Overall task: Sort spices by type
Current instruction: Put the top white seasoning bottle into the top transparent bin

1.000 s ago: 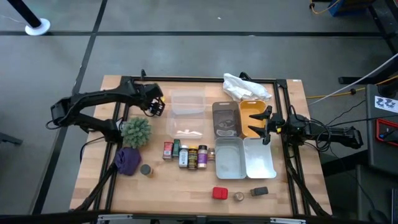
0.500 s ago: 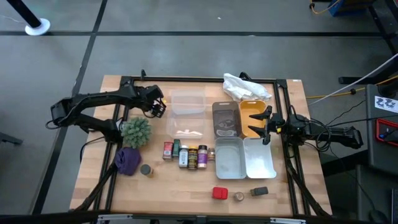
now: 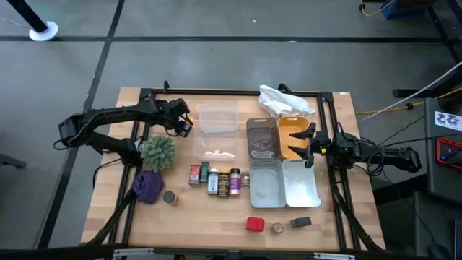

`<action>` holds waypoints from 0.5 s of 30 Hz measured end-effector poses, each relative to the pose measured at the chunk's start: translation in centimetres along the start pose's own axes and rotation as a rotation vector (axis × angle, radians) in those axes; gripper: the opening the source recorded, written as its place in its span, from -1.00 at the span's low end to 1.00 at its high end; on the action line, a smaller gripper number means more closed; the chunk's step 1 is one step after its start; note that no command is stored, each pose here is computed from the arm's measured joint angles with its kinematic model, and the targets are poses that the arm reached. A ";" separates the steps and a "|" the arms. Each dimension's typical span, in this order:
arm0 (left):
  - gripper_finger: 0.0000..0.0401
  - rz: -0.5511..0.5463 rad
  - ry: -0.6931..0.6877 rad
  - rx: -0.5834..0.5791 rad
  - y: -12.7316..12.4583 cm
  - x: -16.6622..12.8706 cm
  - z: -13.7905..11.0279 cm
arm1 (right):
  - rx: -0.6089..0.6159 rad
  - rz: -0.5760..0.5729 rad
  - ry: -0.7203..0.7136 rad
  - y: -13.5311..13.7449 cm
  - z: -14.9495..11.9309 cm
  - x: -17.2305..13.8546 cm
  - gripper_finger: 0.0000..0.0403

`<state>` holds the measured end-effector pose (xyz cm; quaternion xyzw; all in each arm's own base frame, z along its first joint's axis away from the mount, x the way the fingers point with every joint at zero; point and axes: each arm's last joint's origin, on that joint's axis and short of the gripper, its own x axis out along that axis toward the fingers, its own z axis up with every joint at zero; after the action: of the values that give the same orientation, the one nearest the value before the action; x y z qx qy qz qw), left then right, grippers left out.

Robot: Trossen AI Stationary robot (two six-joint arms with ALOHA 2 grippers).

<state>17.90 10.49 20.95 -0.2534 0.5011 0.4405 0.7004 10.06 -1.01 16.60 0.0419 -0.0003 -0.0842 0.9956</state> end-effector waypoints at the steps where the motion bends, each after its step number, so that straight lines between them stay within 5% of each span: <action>1: -0.08 -0.001 -0.002 -0.001 0.0 0.0 0.0 | 0.000 0.000 0.000 0.0 0.0 0.0 0.29; 15: -0.08 -0.029 -0.057 0.027 -0.1 -2.5 1.9 | 0.000 0.000 0.000 0.0 0.0 0.0 0.29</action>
<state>18.58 11.06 23.96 -0.2385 0.4833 0.4307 0.7239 10.06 -1.01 16.60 0.0417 -0.0004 -0.0842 0.9956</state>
